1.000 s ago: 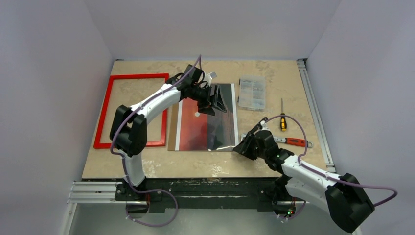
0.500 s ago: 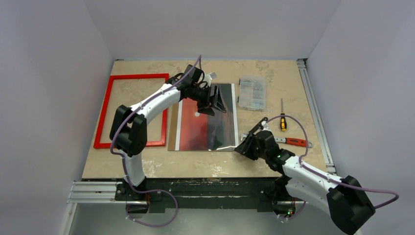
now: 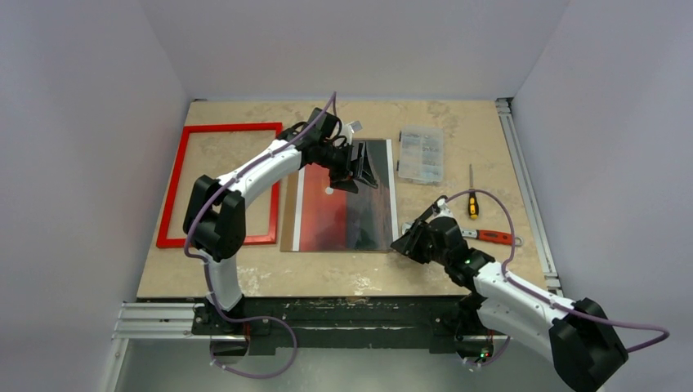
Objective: Take the photo out of the frame
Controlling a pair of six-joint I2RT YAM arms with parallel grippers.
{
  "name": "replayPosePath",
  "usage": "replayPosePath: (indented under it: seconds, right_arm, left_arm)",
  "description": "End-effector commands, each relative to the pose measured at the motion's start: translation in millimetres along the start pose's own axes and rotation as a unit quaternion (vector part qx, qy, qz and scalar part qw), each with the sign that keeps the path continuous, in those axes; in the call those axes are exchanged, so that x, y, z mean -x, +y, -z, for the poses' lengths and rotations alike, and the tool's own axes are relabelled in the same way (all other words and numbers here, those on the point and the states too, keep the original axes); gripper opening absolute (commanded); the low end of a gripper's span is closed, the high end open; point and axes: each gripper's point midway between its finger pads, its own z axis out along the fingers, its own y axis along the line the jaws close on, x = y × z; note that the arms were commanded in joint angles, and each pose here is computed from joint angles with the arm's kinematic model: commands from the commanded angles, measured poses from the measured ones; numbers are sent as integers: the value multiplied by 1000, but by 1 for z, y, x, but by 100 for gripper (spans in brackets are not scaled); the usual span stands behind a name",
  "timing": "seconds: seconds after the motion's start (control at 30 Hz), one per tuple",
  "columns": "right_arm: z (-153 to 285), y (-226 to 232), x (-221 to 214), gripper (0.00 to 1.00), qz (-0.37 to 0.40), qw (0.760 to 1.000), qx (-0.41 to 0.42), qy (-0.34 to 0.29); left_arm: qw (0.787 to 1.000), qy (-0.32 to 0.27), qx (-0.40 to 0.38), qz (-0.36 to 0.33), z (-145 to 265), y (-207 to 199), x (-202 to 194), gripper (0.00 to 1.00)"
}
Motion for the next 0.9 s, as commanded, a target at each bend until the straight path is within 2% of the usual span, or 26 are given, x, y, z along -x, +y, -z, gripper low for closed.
replayPosePath:
  seconds: [0.0, 0.2, 0.3, 0.4, 0.5, 0.6, 0.7, 0.8, 0.87]
  right_arm:
    - [2, 21, 15, 34, 11, 999, 40, -24]
    - [2, 27, 13, 29, 3, 998, 54, -19]
    - [0, 33, 10, 19, -1, 998, 69, -8]
    - [-2, 35, 7, 17, -2, 997, 74, 1]
    - [-3, 33, 5, 10, -6, 997, 72, 5]
    - [-4, 34, 4, 6, -8, 997, 74, 6]
    - [-3, 34, 4, 4, -6, 997, 78, 6]
    - [0, 35, 6, 0, -6, 997, 81, -1]
    - [2, 36, 8, 0, -6, 997, 83, -6]
  left_arm:
    - [999, -19, -14, -38, 10, -20, 9, 74]
    - [999, -22, 3, -48, 11, -17, 9, 74]
    - [998, -25, 11, -58, 14, -18, 8, 74]
    - [996, -35, 25, -77, 23, -22, 8, 74]
    - [990, -52, 62, -112, 34, -24, 4, 74]
    - [984, -67, 99, -132, 38, -15, -12, 72]
    - [983, -85, 99, -130, 34, -1, -38, 71]
    - [969, -130, 122, -171, 34, 11, -59, 71]
    - [951, -157, 159, -215, 31, 20, -68, 74]
